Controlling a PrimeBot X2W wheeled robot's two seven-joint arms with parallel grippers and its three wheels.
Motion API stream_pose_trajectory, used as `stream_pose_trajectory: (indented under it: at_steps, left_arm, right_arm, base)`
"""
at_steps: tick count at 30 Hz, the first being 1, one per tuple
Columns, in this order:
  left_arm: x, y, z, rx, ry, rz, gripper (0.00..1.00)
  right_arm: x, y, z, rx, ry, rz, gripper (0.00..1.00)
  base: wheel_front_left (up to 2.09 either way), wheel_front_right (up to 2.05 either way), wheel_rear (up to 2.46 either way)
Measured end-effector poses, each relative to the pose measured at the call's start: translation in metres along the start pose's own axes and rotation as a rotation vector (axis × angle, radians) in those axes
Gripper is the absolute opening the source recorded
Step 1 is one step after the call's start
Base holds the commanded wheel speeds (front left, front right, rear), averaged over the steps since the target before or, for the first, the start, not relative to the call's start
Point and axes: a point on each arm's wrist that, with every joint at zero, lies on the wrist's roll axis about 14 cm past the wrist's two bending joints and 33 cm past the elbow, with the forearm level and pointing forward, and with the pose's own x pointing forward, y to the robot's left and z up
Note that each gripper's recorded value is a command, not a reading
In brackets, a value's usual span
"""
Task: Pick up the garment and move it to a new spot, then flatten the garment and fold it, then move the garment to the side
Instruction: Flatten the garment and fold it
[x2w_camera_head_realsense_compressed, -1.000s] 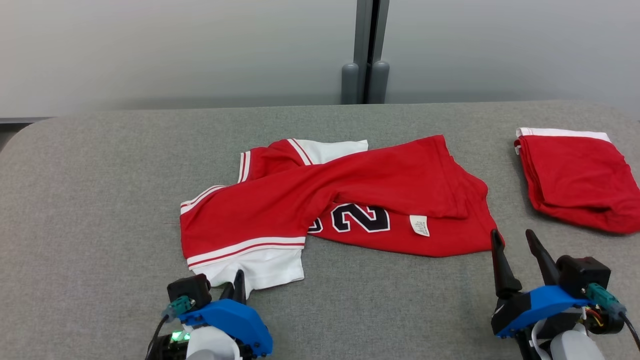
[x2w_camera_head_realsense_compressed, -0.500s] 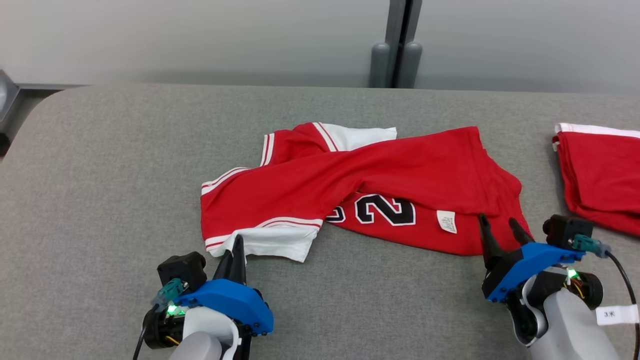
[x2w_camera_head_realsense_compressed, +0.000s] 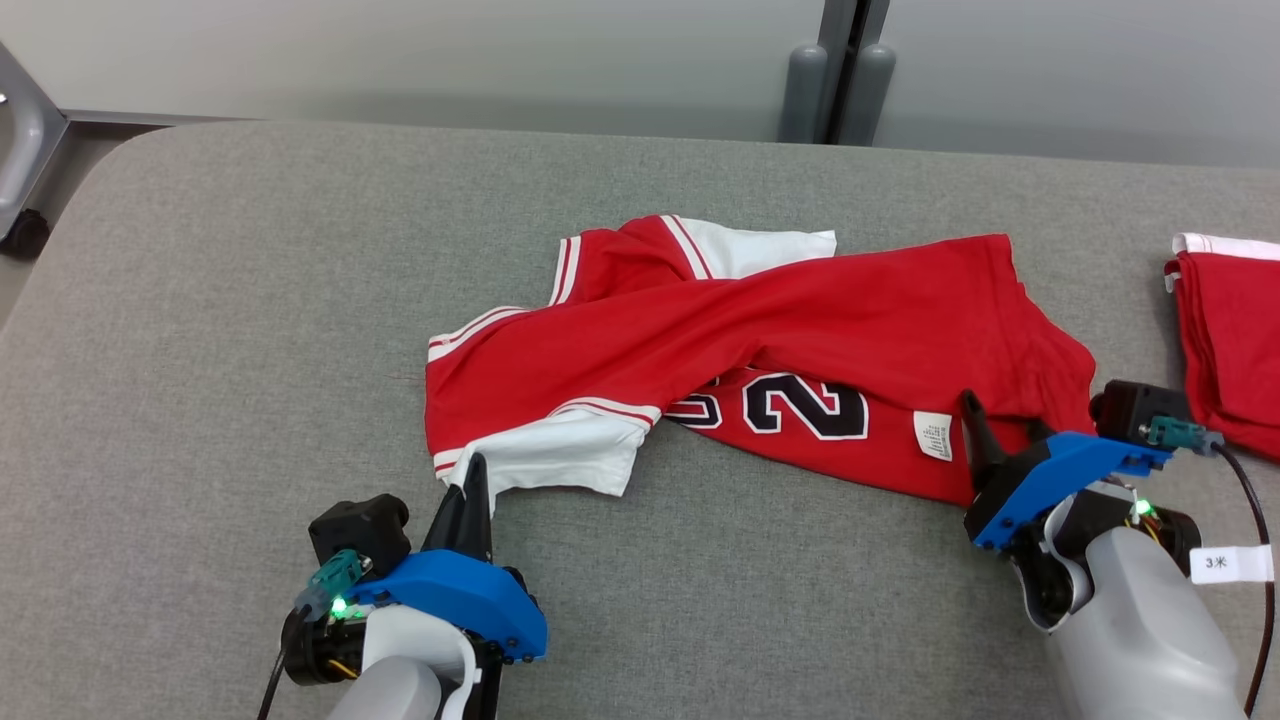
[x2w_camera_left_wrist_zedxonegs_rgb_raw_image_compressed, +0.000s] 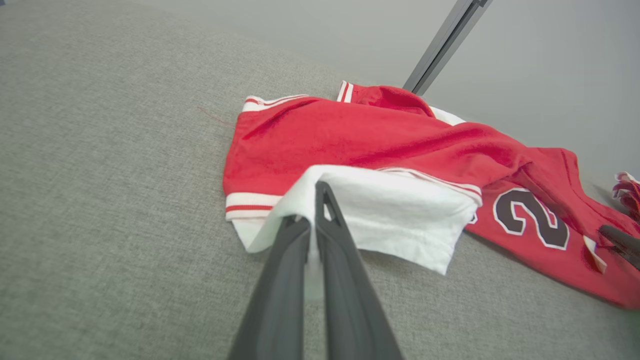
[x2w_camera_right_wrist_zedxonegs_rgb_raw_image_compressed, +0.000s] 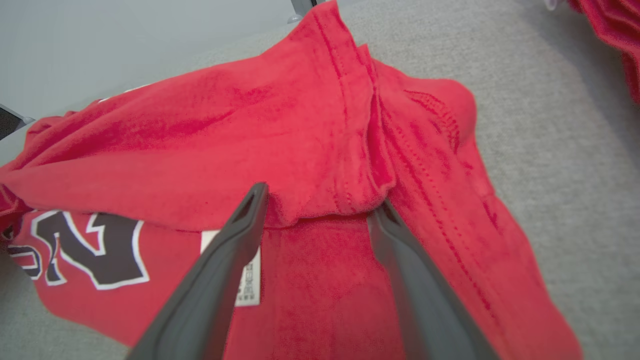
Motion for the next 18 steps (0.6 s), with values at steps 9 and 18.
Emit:
stream_pose_trajectory:
  at_steps: [9,18]
  left_arm:
    - [0.000,0.003,0.000,-0.001,0.000,0.009,0.00]
    - [-0.002,0.006,0.011,0.011,-0.042,0.007,0.00]
  right_arm:
    - [0.013,0.001,0.006,-0.018,0.003,-0.009,0.98]
    - [0.015,0.001,0.026,-0.070,-0.051,-0.015,0.00]
  base:
    - [0.00,0.00,0.00]
    - [0.00,0.00,0.00]
